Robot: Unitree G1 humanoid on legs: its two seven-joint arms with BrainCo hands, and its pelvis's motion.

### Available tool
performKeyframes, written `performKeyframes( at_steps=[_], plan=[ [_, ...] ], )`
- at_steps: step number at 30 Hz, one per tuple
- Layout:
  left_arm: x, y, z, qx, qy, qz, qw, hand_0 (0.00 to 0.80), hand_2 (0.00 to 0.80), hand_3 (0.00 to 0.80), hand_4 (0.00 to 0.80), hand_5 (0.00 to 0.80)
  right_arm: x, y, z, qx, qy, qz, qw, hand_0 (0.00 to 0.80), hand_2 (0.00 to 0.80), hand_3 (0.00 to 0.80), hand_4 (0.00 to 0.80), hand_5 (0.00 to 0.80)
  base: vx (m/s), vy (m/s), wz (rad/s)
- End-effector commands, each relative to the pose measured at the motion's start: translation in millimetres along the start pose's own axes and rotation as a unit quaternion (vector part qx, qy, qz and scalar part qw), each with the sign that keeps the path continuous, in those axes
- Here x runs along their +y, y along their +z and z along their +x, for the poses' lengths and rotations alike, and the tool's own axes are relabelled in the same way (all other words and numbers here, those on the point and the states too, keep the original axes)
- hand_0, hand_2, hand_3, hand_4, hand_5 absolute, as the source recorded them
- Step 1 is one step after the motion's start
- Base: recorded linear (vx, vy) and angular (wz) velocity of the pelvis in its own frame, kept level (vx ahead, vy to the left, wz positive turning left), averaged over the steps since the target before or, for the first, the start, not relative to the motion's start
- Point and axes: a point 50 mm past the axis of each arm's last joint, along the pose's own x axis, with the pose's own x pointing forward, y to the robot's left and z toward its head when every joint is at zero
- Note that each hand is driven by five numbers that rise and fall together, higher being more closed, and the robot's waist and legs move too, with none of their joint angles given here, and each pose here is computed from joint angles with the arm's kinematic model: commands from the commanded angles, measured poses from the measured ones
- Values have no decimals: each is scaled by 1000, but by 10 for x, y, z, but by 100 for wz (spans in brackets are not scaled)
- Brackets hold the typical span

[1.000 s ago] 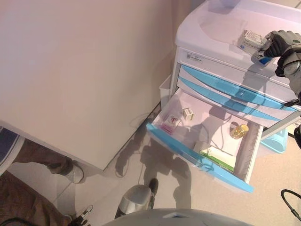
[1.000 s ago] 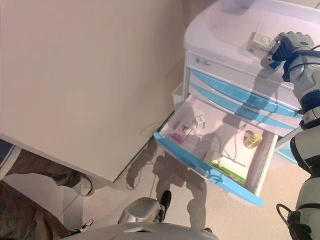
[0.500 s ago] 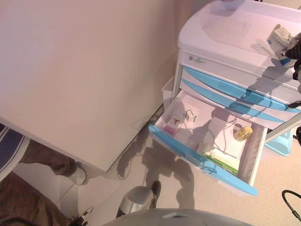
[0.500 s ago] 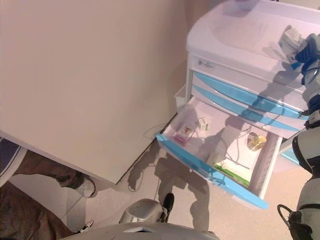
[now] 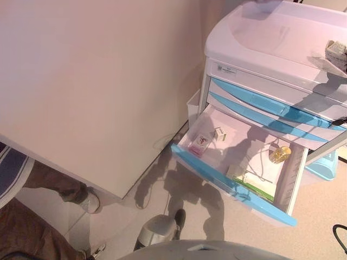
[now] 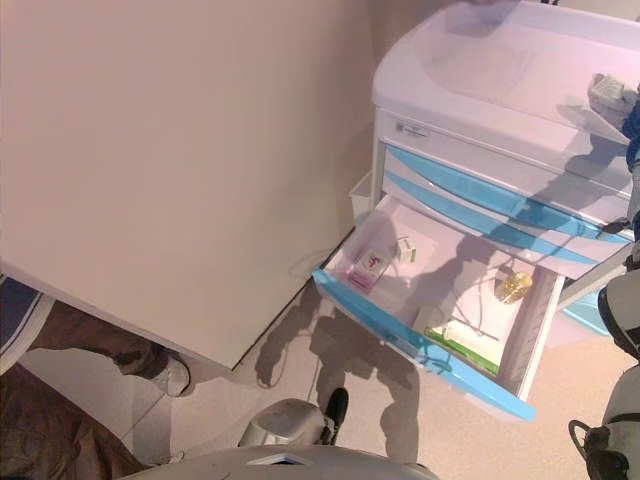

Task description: Open the drawer and pick up the medicine

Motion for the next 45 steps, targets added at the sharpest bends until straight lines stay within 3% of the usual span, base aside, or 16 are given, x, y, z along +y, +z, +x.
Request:
performKeyframes(
  at_steps=[1,8,14,15,16,17,18,23,27,29,31,40,45],
  plan=[
    [205,-98,-56,12,23,13,1000,0,0,0,0,0,-379,-306,79,23,-88,-86,992,800,800,800,800,800,43,-2,2],
    [239,-131,-69,10,12,25,1000,0,0,0,0,0,-445,-152,76,-25,-129,-160,978,800,800,800,800,800,5,-1,1],
    [168,-208,-25,9,36,32,999,0,0,0,0,0,-338,213,70,-69,-71,-117,988,800,800,800,800,800,105,-7,4],
    [169,-212,-22,8,39,31,999,0,0,0,0,0,-324,238,69,-72,-63,-111,989,718,718,718,718,718,83,-72,7],
    [177,-207,-17,5,45,29,999,0,0,0,0,0,-271,296,58,-78,-45,-105,990,411,411,411,411,411,38,-48,5],
    [174,-198,-14,4,48,28,998,0,0,0,0,0,-234,317,51,-76,-30,-97,992,160,160,160,160,160,29,-50,6],
    [173,-188,-11,2,50,26,998,0,0,0,0,0,-186,321,43,-66,-10,-86,994,0,0,0,0,0,5,-32,8],
    [102,-129,15,-4,53,8,999,0,0,0,0,0,-17,317,-2,-14,42,-77,996,0,0,0,0,0,-3,-10,2],
    [28,-129,41,1,62,7,998,0,0,0,0,0,126,444,-52,-37,95,-66,993,0,0,0,0,0,-8,-3,0],
    [-21,-99,54,-2,63,3,998,0,0,0,0,0,220,446,-88,-2,145,7,989,0,0,0,0,0,0,0,0],
    [-49,-88,62,-4,59,3,998,0,0,0,0,0,242,418,-95,30,146,71,986,0,0,0,0,0,0,0,0],
    [-149,-84,88,9,67,-4,998,0,0,0,0,0,341,186,-125,121,155,206,959,0,0,0,0,0,-14,17,0],
    [-158,-26,86,7,68,-3,998,0,0,0,0,0,325,70,-127,148,121,179,965,0,0,0,0,0,2,-7,0]
  ],
)
